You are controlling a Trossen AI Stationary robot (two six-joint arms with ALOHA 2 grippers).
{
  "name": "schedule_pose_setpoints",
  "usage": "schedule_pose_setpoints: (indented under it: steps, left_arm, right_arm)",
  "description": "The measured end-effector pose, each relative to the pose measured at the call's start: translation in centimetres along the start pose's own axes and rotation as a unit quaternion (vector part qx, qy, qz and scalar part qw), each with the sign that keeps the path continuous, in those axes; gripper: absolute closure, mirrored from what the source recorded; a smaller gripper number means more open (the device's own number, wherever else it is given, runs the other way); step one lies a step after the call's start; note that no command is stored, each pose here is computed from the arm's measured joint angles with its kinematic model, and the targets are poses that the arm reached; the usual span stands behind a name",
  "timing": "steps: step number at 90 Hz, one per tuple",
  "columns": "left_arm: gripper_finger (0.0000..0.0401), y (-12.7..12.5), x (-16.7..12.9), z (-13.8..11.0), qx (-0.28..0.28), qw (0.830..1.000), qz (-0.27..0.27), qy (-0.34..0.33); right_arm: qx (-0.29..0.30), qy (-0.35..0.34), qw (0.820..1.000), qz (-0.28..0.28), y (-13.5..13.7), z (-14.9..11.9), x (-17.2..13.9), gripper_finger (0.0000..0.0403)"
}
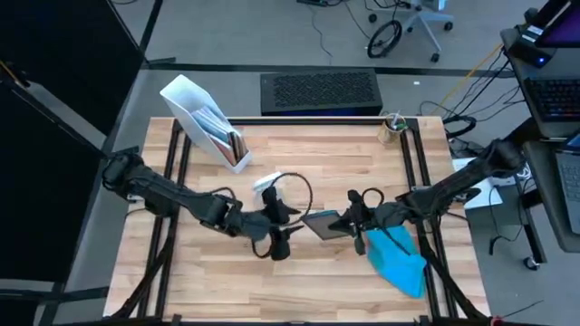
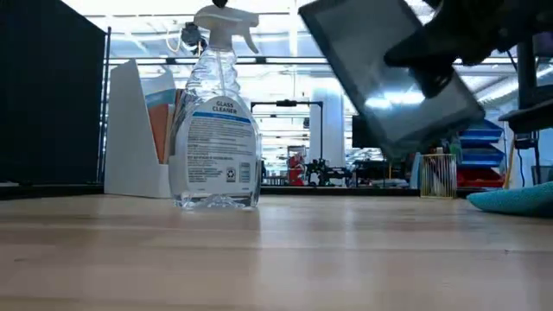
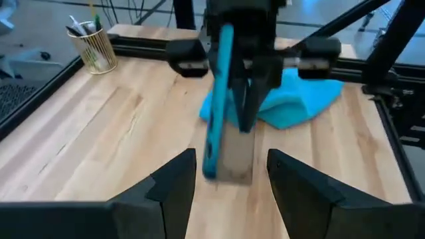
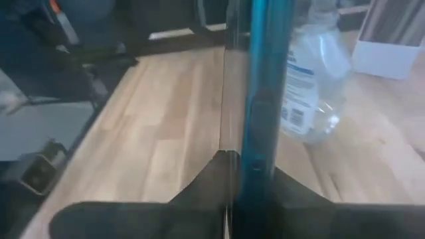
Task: Apply microfiber cloth
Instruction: Spray the back of the blue tablet with the spray bottle
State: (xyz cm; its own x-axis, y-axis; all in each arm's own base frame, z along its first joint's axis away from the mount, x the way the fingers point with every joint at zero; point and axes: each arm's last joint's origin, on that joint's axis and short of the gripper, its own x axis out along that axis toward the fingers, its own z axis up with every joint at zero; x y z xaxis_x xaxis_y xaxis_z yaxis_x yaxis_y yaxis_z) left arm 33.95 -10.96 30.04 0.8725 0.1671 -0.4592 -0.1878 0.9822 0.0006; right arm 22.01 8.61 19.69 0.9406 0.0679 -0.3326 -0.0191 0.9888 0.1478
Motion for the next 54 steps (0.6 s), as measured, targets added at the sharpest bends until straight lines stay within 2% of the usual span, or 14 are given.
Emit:
schedule_pose_setpoints:
  steps: [15, 27, 36, 47, 54]
  left_arm:
    - [0.0226, 2.0, 1.3, 0.3, 0.007, 1.0, 0.011, 0.01]
    - [0.0226, 2.6, 2.1, 0.5, -0.003, 0.999, -0.044, 0.014]
    - [0.0226, 2.4, 2.1, 0.2, 0.009, 0.999, -0.047, 0.026]
    - [0.0226, 2.1, 0.3, 1.0, 0.013, 1.0, -0.008, -0.008]
    - [0.0226, 2.1, -1.5, 2.2, 0.007, 0.999, -0.002, -0.043]
  right_arm:
    - [-0.018, 0.012, 1.0, 0.0, 0.3, -0.1, 1.0, 0.039]
    - [-0.03, 0.018, 0.999, -0.004, 0.4, 0.4, 1.4, 0.039]
    - [-0.045, 0.044, 0.998, -0.011, 0.3, 0.6, 1.2, 0.039]
    - [-0.058, 0.083, 0.995, -0.024, 0.3, 1.8, 0.1, 0.039]
    - [-0.061, 0.097, 0.993, -0.027, 0.4, 2.8, -1.1, 0.039]
